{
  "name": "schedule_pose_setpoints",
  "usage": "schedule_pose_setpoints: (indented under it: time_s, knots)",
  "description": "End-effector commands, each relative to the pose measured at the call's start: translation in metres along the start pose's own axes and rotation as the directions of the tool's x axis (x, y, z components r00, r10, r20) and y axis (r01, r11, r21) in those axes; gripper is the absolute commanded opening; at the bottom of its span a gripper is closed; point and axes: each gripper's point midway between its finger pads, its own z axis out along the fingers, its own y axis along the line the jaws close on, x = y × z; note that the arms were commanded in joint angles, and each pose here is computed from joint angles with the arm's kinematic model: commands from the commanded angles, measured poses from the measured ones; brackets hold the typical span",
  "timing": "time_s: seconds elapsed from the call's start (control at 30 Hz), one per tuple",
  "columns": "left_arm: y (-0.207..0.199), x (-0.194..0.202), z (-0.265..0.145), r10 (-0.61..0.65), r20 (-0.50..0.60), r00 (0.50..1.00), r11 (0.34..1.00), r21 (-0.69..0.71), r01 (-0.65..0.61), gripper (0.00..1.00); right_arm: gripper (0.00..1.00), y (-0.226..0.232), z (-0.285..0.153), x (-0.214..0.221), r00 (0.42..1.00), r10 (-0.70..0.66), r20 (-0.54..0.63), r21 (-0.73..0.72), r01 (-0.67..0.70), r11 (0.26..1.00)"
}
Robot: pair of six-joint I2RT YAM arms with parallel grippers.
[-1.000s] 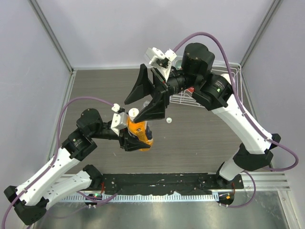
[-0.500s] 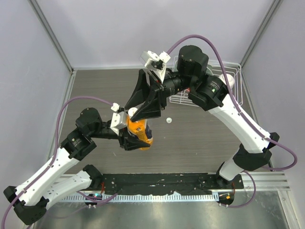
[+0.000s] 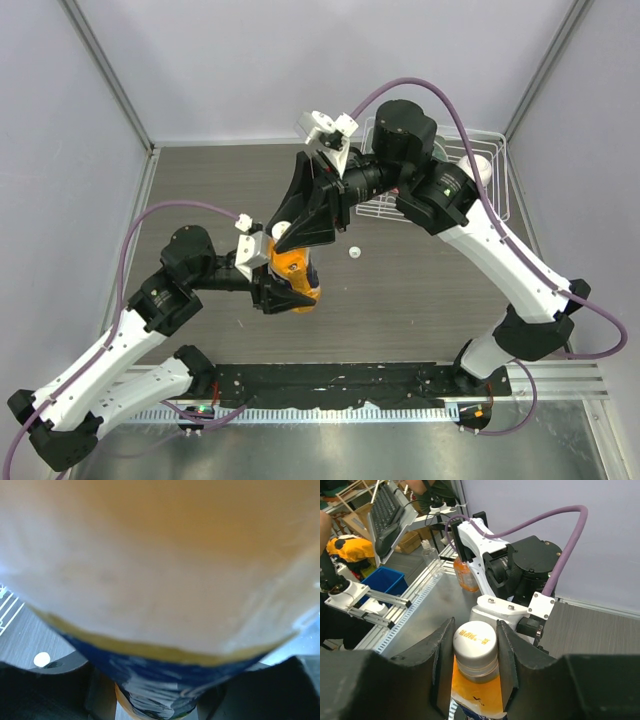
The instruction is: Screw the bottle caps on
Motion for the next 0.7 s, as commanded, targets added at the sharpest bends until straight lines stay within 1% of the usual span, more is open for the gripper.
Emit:
schedule_pose_setpoints:
  time_s: [0.0, 0.03, 0.07, 0.13, 0.17, 0.2, 0.23, 0.33, 0.47, 0.5, 0.57, 0.6, 0.63, 0.67]
  knots:
    - [0.013, -0.037, -0.005, 0.097, 0.066, 0.993, 0.992, -0.094, -0.090, 0.00, 0.18, -0.009, -0.006, 0.017, 0.998, 0.046, -0.038, 0.098, -0.042, 0.994]
    - [0.015, -0.039, -0.006, 0.110, 0.066, 0.992, 0.989, -0.110, -0.102, 0.00, 0.13, -0.019, -0.007, 0.025, 0.997, 0.046, -0.058, 0.133, -0.038, 0.990]
    - [0.024, -0.041, -0.008, 0.127, 0.066, 0.990, 0.981, -0.158, -0.116, 0.00, 0.11, -0.029, -0.010, 0.037, 0.992, 0.091, -0.087, 0.197, -0.072, 0.978]
    - [0.031, -0.045, -0.009, 0.156, 0.063, 0.986, 0.970, -0.196, -0.141, 0.00, 0.07, -0.043, -0.014, 0.054, 0.984, 0.137, -0.118, 0.274, -0.100, 0.956]
    - [0.036, -0.048, -0.011, 0.186, 0.059, 0.981, 0.960, -0.225, -0.168, 0.00, 0.06, -0.055, -0.019, 0.063, 0.978, 0.163, -0.131, 0.349, -0.108, 0.931]
    - [0.045, -0.051, -0.014, 0.200, 0.057, 0.978, 0.944, -0.280, -0.176, 0.00, 0.05, -0.060, -0.021, 0.068, 0.975, 0.176, -0.136, 0.383, -0.113, 0.917]
    - [0.051, -0.053, -0.016, 0.215, 0.054, 0.975, 0.933, -0.307, -0.189, 0.00, 0.04, -0.066, -0.024, 0.077, 0.969, 0.202, -0.141, 0.417, -0.127, 0.900]
    - [0.069, -0.062, -0.024, 0.260, 0.055, 0.964, 0.884, -0.415, -0.215, 0.00, 0.01, -0.080, -0.034, 0.085, 0.965, 0.233, -0.123, 0.535, -0.133, 0.834]
    - [0.089, -0.069, -0.034, 0.297, 0.057, 0.953, 0.819, -0.528, -0.224, 0.00, 0.01, -0.091, -0.038, 0.086, 0.969, 0.229, -0.087, 0.667, -0.114, 0.736]
    - [0.092, -0.070, -0.035, 0.306, 0.054, 0.951, 0.810, -0.540, -0.230, 0.00, 0.01, -0.097, -0.039, 0.090, 0.968, 0.234, -0.086, 0.708, -0.106, 0.698]
    - [0.100, -0.071, -0.039, 0.317, 0.052, 0.947, 0.781, -0.580, -0.230, 0.00, 0.01, -0.107, -0.040, 0.094, 0.970, 0.227, -0.090, 0.802, -0.065, 0.594]
    - [0.105, -0.066, -0.040, 0.305, 0.044, 0.951, 0.770, -0.599, -0.220, 0.00, 0.01, -0.116, -0.041, 0.100, 0.966, 0.248, -0.074, 0.836, -0.076, 0.544]
    - [0.111, -0.067, -0.045, 0.303, 0.044, 0.952, 0.743, -0.636, -0.207, 0.00, 0.01, -0.129, -0.054, 0.101, 0.970, 0.236, -0.059, 0.902, -0.050, 0.428]
    - [0.115, -0.068, -0.047, 0.311, 0.046, 0.949, 0.729, -0.653, -0.207, 0.00, 0.01, -0.135, -0.056, 0.105, 0.968, 0.243, -0.057, 0.921, -0.043, 0.386]
